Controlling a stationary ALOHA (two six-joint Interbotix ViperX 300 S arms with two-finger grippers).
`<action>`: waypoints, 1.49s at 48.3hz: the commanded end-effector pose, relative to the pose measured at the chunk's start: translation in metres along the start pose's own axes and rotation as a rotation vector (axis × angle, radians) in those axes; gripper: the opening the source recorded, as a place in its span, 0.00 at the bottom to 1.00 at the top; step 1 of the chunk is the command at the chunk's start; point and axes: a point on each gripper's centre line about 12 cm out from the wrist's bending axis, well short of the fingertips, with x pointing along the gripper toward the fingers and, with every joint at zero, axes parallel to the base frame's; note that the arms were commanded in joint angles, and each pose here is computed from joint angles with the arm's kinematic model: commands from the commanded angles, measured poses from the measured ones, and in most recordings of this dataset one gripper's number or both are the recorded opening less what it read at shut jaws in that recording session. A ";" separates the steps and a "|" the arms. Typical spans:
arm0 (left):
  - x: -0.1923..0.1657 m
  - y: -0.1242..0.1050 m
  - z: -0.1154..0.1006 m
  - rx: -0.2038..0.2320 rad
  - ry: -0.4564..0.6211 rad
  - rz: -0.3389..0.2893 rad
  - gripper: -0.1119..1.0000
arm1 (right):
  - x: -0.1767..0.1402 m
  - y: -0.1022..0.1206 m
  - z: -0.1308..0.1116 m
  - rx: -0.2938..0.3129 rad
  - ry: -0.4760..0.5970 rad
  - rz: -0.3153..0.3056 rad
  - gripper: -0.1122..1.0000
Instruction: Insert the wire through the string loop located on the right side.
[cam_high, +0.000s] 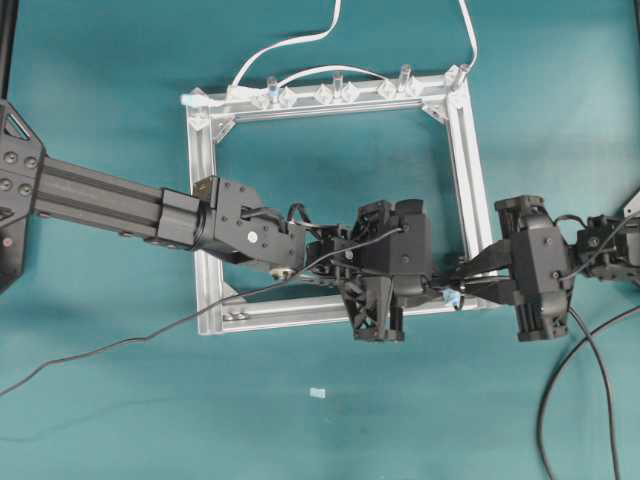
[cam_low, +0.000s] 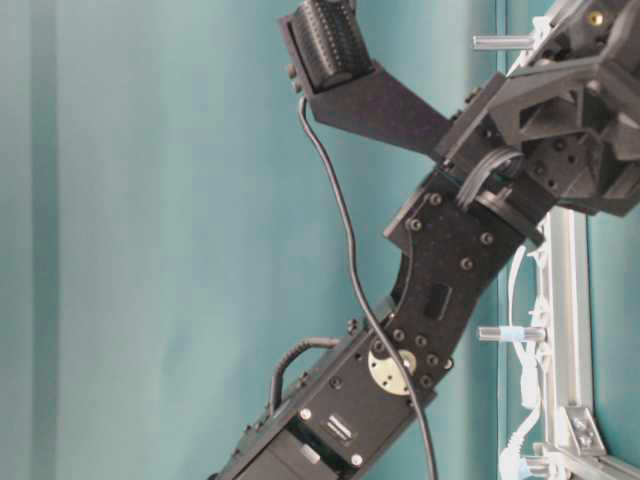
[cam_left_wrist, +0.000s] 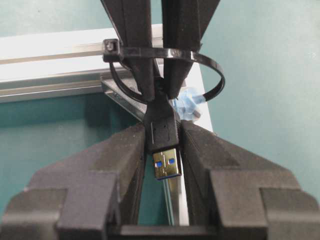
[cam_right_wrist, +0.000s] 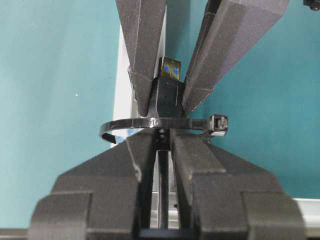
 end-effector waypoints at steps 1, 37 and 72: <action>-0.009 -0.005 0.024 0.007 -0.056 -0.009 0.29 | -0.001 0.000 0.003 0.001 -0.006 0.003 0.23; -0.014 -0.006 0.028 0.009 -0.058 -0.011 0.29 | -0.002 -0.001 -0.002 0.014 0.009 0.000 0.92; -0.068 -0.005 0.016 0.010 0.026 -0.012 0.29 | -0.002 -0.001 -0.002 0.014 0.007 0.000 0.92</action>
